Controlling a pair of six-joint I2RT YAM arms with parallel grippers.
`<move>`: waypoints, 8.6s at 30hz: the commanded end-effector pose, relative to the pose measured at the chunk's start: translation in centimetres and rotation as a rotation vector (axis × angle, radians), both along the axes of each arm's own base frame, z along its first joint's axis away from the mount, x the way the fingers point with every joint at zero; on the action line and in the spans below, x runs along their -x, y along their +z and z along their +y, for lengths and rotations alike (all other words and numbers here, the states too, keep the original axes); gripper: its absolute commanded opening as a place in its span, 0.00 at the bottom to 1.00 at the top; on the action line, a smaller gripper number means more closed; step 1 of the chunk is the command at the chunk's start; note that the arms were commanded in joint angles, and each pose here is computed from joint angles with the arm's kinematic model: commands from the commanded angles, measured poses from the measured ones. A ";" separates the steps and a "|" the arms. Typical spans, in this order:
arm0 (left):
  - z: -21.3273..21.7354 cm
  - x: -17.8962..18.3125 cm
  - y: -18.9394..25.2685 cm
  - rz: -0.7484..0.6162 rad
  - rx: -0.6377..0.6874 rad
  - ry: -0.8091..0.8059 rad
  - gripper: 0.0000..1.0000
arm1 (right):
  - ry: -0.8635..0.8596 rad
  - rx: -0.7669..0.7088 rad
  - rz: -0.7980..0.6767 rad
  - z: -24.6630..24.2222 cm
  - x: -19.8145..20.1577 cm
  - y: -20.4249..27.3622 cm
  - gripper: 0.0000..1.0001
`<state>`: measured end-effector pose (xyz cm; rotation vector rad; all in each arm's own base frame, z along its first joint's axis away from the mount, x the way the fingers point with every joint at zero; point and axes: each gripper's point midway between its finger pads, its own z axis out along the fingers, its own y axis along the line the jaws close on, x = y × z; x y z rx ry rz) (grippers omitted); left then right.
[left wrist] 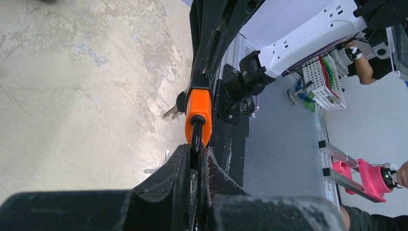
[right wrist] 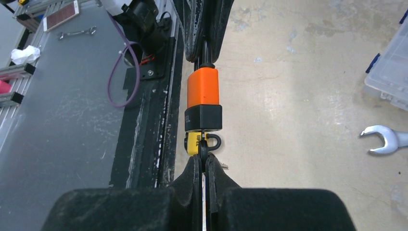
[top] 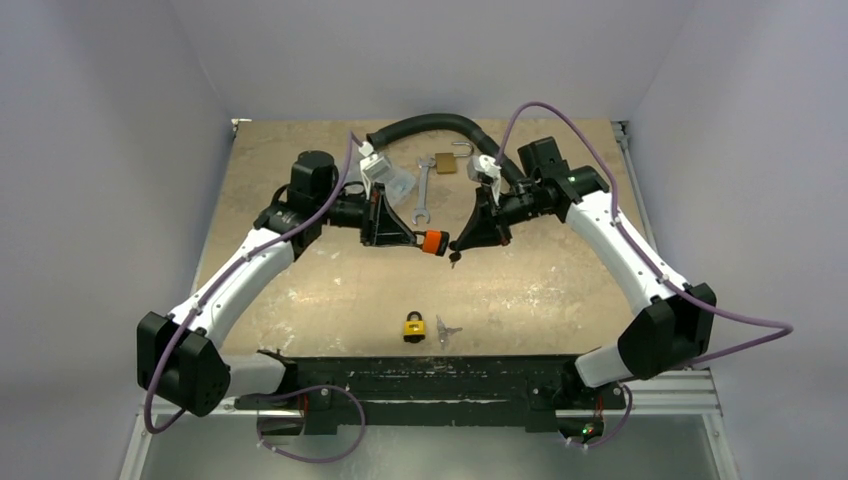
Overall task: Lock with the key
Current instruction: Remove the key from the lock, then place the lock at the center of the board, then place the key at the center of the board, then move the lock to the center of the board.
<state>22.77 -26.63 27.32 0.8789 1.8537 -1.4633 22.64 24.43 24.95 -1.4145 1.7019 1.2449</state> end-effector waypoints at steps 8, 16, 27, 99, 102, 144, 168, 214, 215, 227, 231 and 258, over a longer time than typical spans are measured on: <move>1.4 -3.1 5.1 -0.200 0.065 0.066 0.00 | -0.115 0.050 0.042 -5.0 0.0 -1.1 0.00; 1.7 -3.9 3.5 -0.255 0.007 0.073 0.00 | -0.291 0.159 0.096 -8.0 -1.7 -3.1 0.00; -4.4 0.5 -4.0 -0.228 -0.152 -0.239 0.00 | -0.655 0.336 0.081 -13.5 -3.4 -6.0 0.00; -11.5 -4.7 -10.0 -0.050 -0.317 -0.387 0.94 | -0.601 0.369 0.098 -17.4 -1.8 -9.4 0.00; -9.4 -4.9 -7.8 -0.086 -0.309 -0.313 0.97 | -0.568 0.385 0.093 -16.0 -1.9 -10.0 0.00; -4.7 -4.1 -1.9 -0.259 -0.262 -0.118 1.00 | -0.258 0.562 0.291 -11.9 -0.9 -18.0 0.47; -2.2 -16.8 -5.1 -0.409 -0.540 0.250 1.00 | -0.768 0.229 -0.152 -9.1 -19.1 -2.5 0.99; -9.3 -42.4 -19.9 -0.335 -0.175 0.613 0.89 | -0.843 0.151 -0.084 -10.1 -15.9 -2.6 0.99; -9.6 -42.0 -20.2 -0.333 -0.180 0.595 0.87 | -0.842 0.152 -0.083 -10.1 -16.0 -2.7 0.99; -11.1 -33.8 -22.5 -0.254 -0.365 0.358 0.40 | -0.846 0.148 -0.093 -10.3 -15.3 -2.4 0.99; -11.0 -30.9 -22.5 -0.213 -0.398 0.330 0.34 | -0.841 0.145 -0.093 -10.3 -15.0 -2.2 0.99; -5.8 -14.5 -12.1 -0.019 -0.229 0.201 0.61 | -0.800 0.370 0.125 -9.9 -14.5 -12.3 0.93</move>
